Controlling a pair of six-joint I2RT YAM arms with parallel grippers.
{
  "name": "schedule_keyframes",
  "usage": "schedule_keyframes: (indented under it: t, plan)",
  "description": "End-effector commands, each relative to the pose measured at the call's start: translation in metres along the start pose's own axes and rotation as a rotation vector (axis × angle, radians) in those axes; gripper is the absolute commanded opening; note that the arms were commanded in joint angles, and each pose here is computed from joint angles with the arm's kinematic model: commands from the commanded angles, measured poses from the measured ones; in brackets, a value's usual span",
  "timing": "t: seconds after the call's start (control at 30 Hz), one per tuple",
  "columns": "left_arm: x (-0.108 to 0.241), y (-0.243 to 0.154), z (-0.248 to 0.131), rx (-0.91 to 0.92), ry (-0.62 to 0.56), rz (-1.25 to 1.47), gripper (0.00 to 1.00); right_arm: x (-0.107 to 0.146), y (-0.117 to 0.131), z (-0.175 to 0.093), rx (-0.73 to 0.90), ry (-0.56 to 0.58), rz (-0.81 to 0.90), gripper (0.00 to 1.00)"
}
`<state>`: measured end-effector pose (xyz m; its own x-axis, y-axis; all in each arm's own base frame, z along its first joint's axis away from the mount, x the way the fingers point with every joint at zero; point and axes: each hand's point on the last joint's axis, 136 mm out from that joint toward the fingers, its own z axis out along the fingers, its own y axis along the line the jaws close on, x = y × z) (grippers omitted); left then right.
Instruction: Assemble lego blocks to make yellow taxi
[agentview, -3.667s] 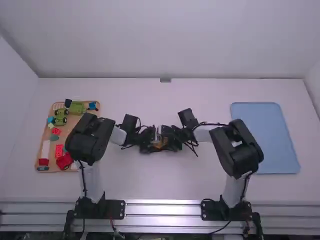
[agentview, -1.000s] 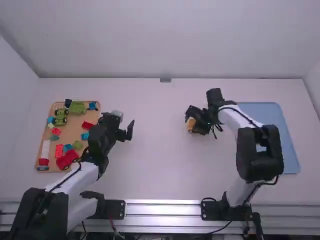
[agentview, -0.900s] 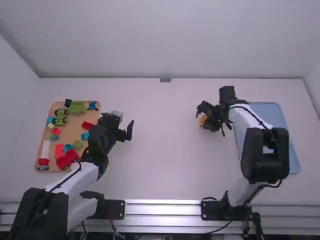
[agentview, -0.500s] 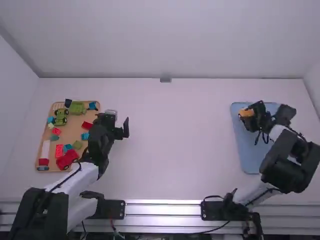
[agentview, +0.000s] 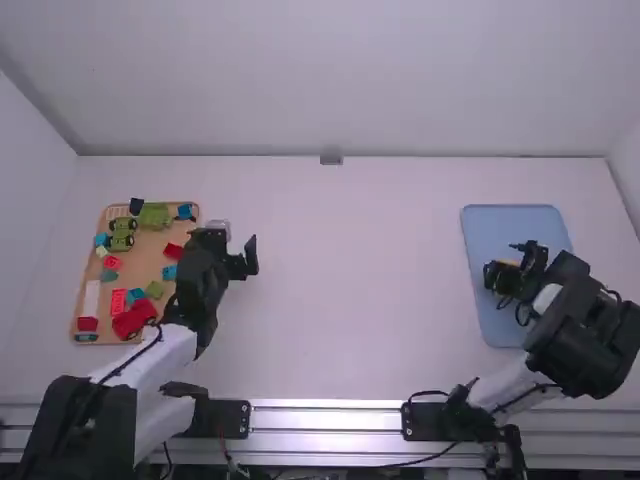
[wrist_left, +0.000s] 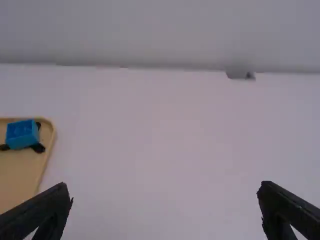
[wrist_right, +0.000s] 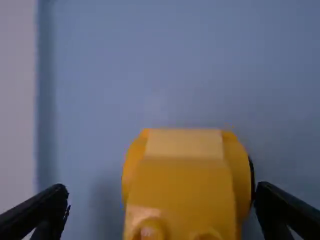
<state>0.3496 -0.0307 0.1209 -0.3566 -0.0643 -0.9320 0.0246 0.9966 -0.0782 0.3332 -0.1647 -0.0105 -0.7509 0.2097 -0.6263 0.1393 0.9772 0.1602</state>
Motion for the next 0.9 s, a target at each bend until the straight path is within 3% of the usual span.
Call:
schedule_keyframes:
  t: [0.0, 0.2, 0.3, 0.33, 0.4, 0.47, 0.5, 0.6, 0.7, 0.77, 0.87]
  plan:
    - [-0.018, -0.002, 0.002, -0.005, -0.001, 0.029, 0.99, -0.035, -0.007, -0.019, 0.08, -0.02, -0.008, 0.99]
    - [-0.023, -0.002, 0.002, -0.024, 0.18, 0.04, 0.99, -0.056, 0.016, -0.059, 0.212, 0.091, -0.097, 0.99]
    - [-0.032, -0.003, -0.004, -0.03, 0.241, 0.044, 0.99, -0.073, 0.047, -0.078, 0.255, 0.082, -0.199, 0.99]
    - [-0.032, -0.003, -0.004, -0.03, 0.241, 0.044, 0.99, -0.073, 0.047, -0.078, 0.255, 0.082, -0.199, 0.99]
    - [-0.043, -0.005, -0.011, -0.027, 0.244, 0.042, 0.99, -0.086, 0.089, -0.091, 0.195, 0.025, -0.289, 0.99]
    - [-0.047, -0.009, -0.013, -0.012, 0.234, 0.05, 0.99, -0.091, 0.111, -0.096, 0.159, -0.007, -0.332, 0.99]
    - [-0.053, -0.019, -0.017, 0.012, 0.212, 0.068, 0.99, -0.096, 0.142, -0.104, 0.109, -0.045, -0.395, 0.99]
    - [-0.06, -0.033, -0.025, 0.051, 0.18, 0.108, 0.99, -0.098, 0.181, -0.112, 0.045, -0.088, -0.475, 0.99]
    - [-0.072, -0.056, -0.042, 0.121, 0.126, 0.174, 0.99, -0.092, 0.238, -0.126, -0.058, -0.137, -0.595, 0.99]
    - [-0.076, -0.06, -0.05, 0.136, 0.111, 0.176, 0.99, -0.085, 0.26, -0.13, -0.103, -0.146, -0.675, 0.99]
    - [-0.078, -0.055, -0.052, 0.14, 0.086, 0.164, 0.96, -0.088, 0.251, -0.133, -0.087, -0.171, -0.628, 0.96]
